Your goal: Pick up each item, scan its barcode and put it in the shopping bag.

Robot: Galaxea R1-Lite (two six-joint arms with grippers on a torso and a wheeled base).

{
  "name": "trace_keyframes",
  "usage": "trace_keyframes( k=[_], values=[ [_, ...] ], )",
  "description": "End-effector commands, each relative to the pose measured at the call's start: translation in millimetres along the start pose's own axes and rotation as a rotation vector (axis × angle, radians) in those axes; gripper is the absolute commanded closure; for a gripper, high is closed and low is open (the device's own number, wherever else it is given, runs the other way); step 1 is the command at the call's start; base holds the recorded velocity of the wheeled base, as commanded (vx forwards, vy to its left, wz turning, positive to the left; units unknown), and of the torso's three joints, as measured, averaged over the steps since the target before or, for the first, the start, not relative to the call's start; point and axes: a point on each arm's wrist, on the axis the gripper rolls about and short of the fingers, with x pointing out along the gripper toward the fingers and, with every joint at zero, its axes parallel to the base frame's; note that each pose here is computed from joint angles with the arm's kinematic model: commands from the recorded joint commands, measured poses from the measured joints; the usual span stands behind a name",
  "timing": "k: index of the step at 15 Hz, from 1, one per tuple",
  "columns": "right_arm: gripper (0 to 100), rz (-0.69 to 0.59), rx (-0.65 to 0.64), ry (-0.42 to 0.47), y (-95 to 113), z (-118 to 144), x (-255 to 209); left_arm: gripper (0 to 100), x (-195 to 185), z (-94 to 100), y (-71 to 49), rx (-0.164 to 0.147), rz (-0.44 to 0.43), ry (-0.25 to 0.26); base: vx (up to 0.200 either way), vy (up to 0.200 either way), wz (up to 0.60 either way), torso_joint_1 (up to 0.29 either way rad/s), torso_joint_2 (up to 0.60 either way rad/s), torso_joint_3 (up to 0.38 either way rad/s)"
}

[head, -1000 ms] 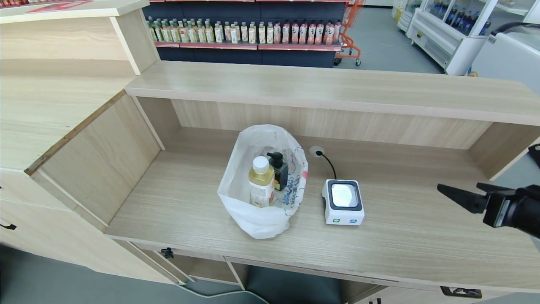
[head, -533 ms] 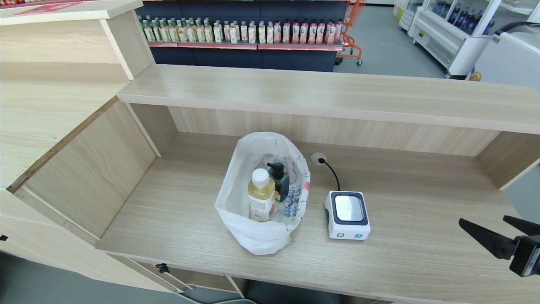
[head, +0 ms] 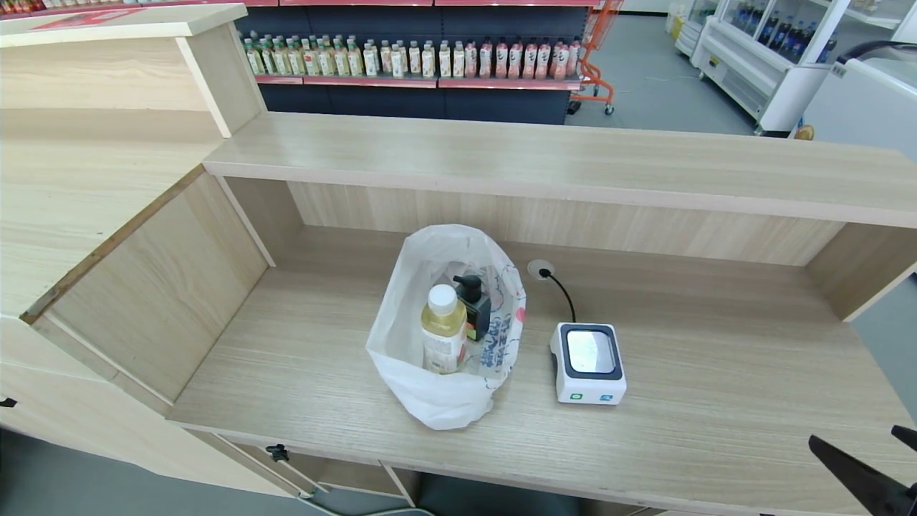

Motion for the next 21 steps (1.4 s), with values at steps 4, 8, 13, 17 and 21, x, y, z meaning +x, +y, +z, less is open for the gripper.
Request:
trace_keyframes(
  k=[4,8,13,17,21],
  values=[
    [0,-0.002,-0.110,-0.127,13,-53,-63,0,0,0.1,0.0,0.000,0.001,0.001,0.000,0.000,0.00,0.000,0.00,0.000],
    [0,-0.060,-0.100,-0.144,14,-67,-73,0,0,0.1,0.0,0.000,0.001,0.001,0.000,0.000,0.00,0.000,0.00,0.000],
    [0,-0.076,-0.124,-0.113,13,-70,-72,0,0,0.1,0.0,0.000,0.001,0.001,0.000,0.000,0.00,0.000,0.00,0.000],
    [0,-0.074,-0.130,-0.110,13,-70,-72,0,0,0.1,0.0,0.000,0.001,0.001,0.000,0.000,0.00,0.000,0.00,0.000],
    [0,-0.073,-0.130,-0.110,13,-70,-72,0,0,0.1,0.0,0.000,0.001,0.001,0.000,0.000,-0.45,0.003,0.00,0.004]
  ],
)
